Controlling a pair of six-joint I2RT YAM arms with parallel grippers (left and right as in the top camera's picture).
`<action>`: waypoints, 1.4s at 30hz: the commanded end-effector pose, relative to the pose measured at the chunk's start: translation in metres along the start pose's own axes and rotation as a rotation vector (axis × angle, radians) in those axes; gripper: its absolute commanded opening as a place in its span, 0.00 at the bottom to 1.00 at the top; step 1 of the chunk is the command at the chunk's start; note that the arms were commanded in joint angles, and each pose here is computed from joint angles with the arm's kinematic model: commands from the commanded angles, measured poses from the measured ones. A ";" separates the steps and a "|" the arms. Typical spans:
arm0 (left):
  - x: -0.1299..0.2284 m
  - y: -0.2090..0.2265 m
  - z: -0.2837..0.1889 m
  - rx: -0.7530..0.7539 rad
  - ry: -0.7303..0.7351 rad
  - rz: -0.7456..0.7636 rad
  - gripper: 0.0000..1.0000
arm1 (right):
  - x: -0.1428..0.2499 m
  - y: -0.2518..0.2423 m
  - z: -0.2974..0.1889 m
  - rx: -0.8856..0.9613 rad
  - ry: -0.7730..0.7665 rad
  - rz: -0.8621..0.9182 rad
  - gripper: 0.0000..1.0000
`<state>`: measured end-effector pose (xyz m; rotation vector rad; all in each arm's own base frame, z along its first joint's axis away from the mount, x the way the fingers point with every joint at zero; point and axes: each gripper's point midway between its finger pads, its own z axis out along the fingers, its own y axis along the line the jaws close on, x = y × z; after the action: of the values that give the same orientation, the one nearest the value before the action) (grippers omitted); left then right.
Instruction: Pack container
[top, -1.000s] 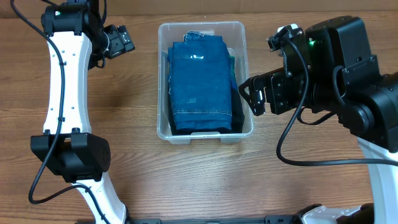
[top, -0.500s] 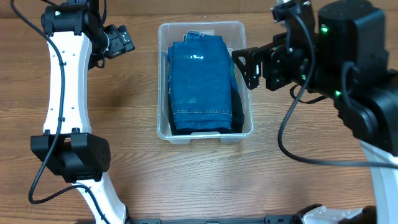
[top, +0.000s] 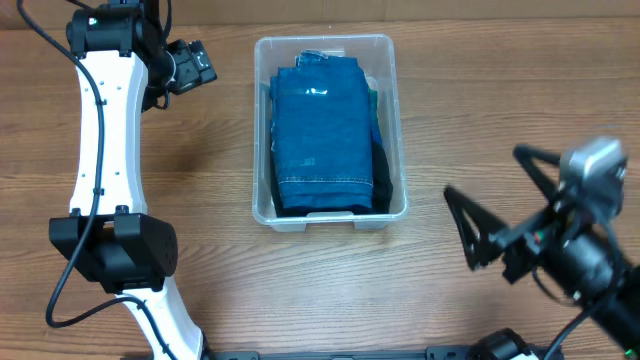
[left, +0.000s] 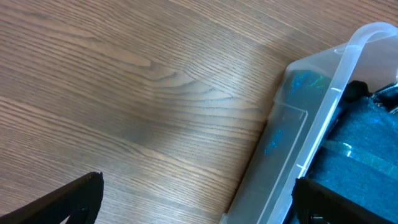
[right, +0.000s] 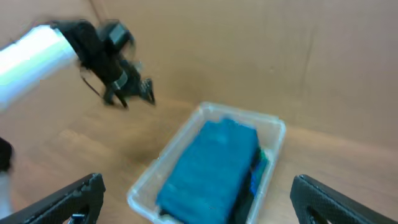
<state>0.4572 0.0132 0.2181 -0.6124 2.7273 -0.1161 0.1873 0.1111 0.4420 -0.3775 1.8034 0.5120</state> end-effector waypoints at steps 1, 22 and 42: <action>-0.003 0.001 -0.005 -0.004 -0.018 0.012 1.00 | 0.046 -0.018 0.004 0.067 0.010 0.006 1.00; -0.003 0.001 -0.005 -0.003 -0.018 0.012 1.00 | 0.173 -0.098 0.059 0.255 -0.331 -0.010 1.00; -0.003 0.001 -0.005 -0.003 -0.018 0.013 1.00 | 0.212 -0.119 0.065 0.311 -0.395 -0.027 1.00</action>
<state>0.4572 0.0132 0.2181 -0.6124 2.7273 -0.1161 0.2373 0.0479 0.2187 -0.0869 1.4431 0.2760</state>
